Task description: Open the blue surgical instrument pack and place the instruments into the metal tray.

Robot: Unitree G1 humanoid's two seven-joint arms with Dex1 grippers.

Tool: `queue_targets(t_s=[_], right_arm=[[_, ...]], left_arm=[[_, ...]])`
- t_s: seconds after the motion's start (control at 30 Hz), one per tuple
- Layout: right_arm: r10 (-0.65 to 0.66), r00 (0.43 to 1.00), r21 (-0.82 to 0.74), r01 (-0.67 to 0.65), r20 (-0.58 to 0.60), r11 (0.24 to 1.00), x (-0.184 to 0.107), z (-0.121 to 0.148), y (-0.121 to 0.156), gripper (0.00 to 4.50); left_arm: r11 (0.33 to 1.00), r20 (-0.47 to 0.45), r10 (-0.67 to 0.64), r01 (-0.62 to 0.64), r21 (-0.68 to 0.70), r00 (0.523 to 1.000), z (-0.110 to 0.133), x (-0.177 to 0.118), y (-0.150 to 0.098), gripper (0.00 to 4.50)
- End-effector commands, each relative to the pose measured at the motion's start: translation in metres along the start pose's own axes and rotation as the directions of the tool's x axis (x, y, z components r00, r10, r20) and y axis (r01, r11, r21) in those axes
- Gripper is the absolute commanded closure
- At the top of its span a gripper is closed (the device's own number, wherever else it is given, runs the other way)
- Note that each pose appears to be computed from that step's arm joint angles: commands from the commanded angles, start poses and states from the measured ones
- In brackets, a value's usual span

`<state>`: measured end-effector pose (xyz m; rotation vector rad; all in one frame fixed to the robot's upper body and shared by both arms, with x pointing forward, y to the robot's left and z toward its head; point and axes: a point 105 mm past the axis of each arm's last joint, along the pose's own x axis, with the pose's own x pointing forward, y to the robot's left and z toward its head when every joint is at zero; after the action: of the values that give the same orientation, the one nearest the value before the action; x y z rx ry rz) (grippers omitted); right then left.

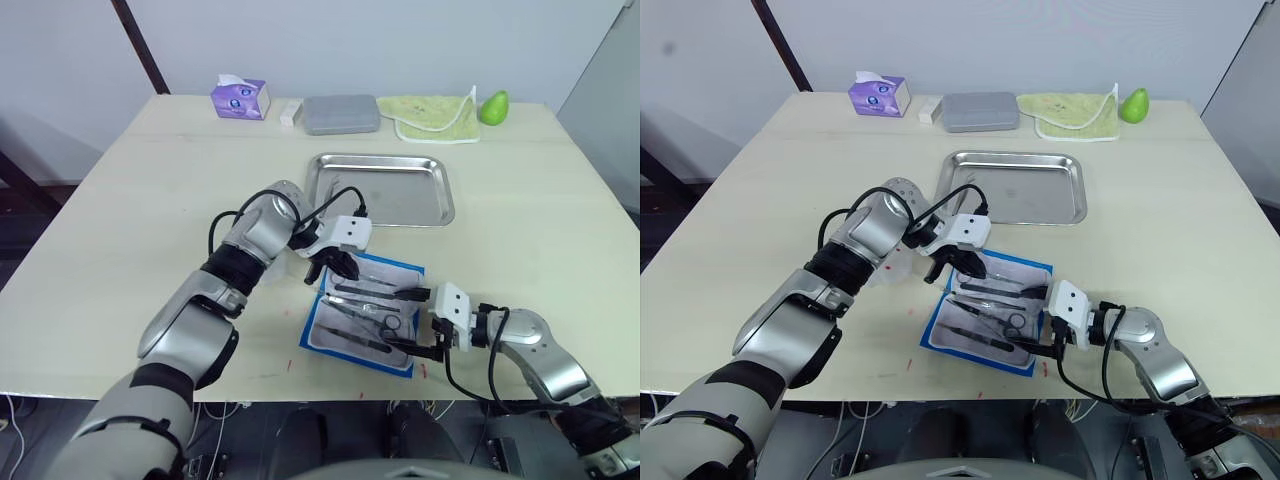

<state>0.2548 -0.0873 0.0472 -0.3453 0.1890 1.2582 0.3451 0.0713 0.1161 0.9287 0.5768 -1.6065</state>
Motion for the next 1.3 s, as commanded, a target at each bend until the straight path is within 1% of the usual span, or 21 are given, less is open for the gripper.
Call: queue_targets(t_s=[0.03, 0.27, 0.47, 0.7, 0.83, 0.97, 1.07, 1.13, 1.2, 1.3], right_arm=[[0.066, 0.964, 0.143, -0.029, -0.257, 0.989, -0.001, -0.066, 0.024, 0.00], [0.071, 0.960, 0.147, -0.031, -0.270, 0.989, 0.000, -0.067, 0.023, 0.00], [0.079, 0.957, 0.150, -0.037, -0.281, 0.988, -0.002, -0.068, 0.024, 0.00], [0.088, 0.955, 0.151, -0.046, -0.284, 0.987, -0.002, -0.068, 0.024, 0.00], [0.091, 0.955, 0.151, -0.050, -0.282, 0.987, -0.002, -0.068, 0.024, 0.00], [0.096, 0.956, 0.155, -0.054, -0.277, 0.986, -0.001, -0.068, 0.024, 0.00], [0.099, 0.956, 0.158, -0.057, -0.275, 0.986, -0.001, -0.068, 0.025, 0.00], [0.102, 0.956, 0.160, -0.059, -0.274, 0.985, -0.001, -0.068, 0.025, 0.00], [0.104, 0.956, 0.161, -0.061, -0.274, 0.985, -0.002, -0.068, 0.025, 0.00], [0.105, 0.956, 0.162, -0.062, -0.274, 0.985, -0.003, -0.069, 0.024, 0.00]], left_arm=[[0.996, 0.018, 0.056, -0.057, 0.064, 0.998, 0.019, -0.026, 0.009, 4.46], [0.998, -0.005, 0.056, -0.056, 0.036, 0.998, 0.007, -0.027, 0.006, 4.46], [0.998, -0.012, 0.060, -0.059, 0.018, 0.998, 0.002, -0.031, 0.004, 4.46], [0.997, -0.038, 0.075, -0.076, -0.017, 0.996, -0.011, -0.043, -0.001, 4.46], [0.994, -0.058, 0.096, -0.098, -0.043, 0.994, -0.021, -0.054, -0.004, 4.46], [0.991, -0.060, 0.113, -0.117, -0.062, 0.992, -0.029, -0.067, -0.011, 4.46], [0.988, -0.048, 0.129, -0.133, -0.079, 0.990, -0.032, -0.075, -0.016, 4.46], [0.984, -0.025, 0.153, -0.154, -0.089, 0.988, -0.031, -0.080, -0.017, 4.46], [0.974, 0.026, 0.196, -0.191, -0.121, 0.980, -0.025, -0.083, -0.015, 4.46], [0.949, 0.126, 0.288, -0.264, -0.173, 0.949, -0.017, -0.085, -0.009, 4.46]])
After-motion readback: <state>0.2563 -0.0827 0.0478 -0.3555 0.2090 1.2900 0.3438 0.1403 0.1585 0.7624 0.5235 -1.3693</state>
